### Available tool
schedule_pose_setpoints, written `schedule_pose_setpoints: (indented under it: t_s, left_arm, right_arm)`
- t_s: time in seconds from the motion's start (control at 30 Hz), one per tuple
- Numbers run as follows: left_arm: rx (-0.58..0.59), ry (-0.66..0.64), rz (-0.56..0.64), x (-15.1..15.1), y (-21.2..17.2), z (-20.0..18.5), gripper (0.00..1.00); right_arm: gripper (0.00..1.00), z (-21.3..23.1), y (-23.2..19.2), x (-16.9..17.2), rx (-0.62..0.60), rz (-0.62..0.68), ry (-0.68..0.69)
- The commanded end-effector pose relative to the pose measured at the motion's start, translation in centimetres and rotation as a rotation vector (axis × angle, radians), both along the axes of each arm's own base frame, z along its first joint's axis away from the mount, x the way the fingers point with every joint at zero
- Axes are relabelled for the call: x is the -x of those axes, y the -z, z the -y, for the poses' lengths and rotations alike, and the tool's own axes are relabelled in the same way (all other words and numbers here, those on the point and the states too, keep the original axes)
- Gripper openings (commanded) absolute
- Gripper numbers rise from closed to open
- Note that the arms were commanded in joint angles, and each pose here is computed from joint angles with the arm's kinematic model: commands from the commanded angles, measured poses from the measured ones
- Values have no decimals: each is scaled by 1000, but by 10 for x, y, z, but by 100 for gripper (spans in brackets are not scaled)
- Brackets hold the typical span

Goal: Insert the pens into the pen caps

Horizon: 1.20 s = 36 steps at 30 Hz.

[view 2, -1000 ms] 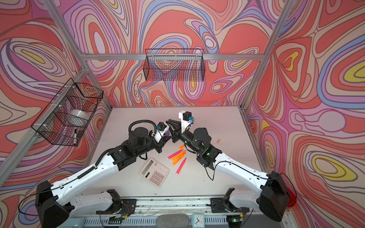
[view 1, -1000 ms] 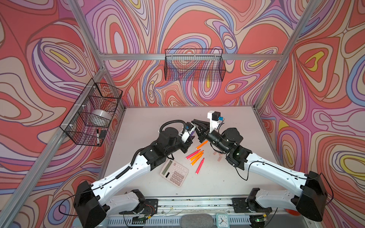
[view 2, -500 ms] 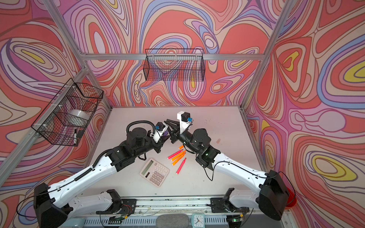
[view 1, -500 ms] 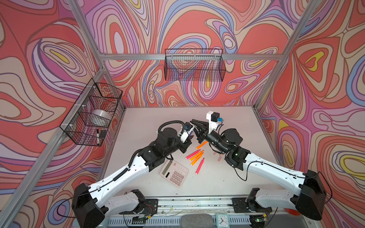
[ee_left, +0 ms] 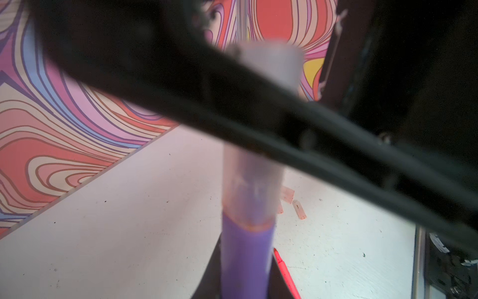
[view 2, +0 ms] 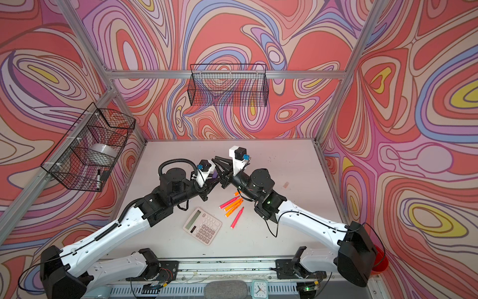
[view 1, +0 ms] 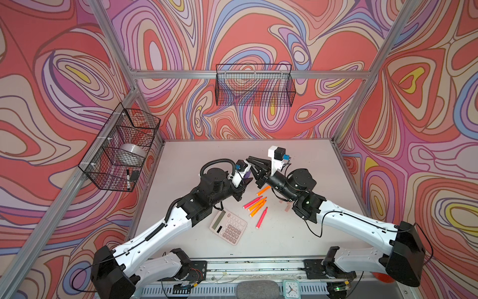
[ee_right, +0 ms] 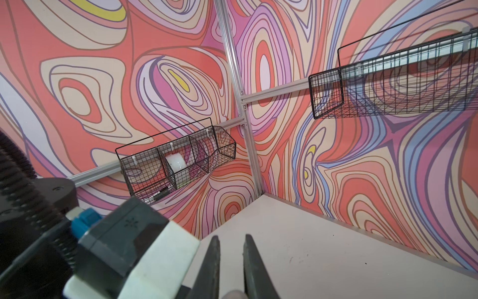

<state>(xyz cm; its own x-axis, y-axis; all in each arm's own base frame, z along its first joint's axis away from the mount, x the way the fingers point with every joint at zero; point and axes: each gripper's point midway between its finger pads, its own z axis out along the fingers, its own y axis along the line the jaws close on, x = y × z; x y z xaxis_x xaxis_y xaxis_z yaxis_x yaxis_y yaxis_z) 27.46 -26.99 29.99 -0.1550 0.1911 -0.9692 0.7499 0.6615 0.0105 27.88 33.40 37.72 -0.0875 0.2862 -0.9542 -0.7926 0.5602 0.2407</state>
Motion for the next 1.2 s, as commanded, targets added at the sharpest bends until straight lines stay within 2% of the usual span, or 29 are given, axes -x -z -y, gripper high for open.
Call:
schedule_pose_setpoints:
  t_s: [0.0,0.2,0.37,0.57,0.73,0.9,1.17]
  left_arm:
    - [632,-246,516,10,-217,-86,0]
    - [642,-244,555,17,-213,-91,0]
    - [655,-252,574,21,-210,-95,0]
    - [639,-262,609,19,-217,-95,0]
    - [632,-321,690,8,-242,-101,0]
    - [670,-251,733,20,-267,-97,0]
    - [733,-251,785,37,-292,-111,0]
  right_arm:
    - [0,-4,180,28,457,-382,-80]
    - [0,4,182,18,458,-392,-8]
    - [0,4,186,11,447,-423,2]
    - [0,-11,186,22,448,-421,-112]
    - [0,-18,197,27,484,-437,-162]
    - [0,-22,205,22,507,-453,-159]
    - [0,-22,229,17,565,-478,-136]
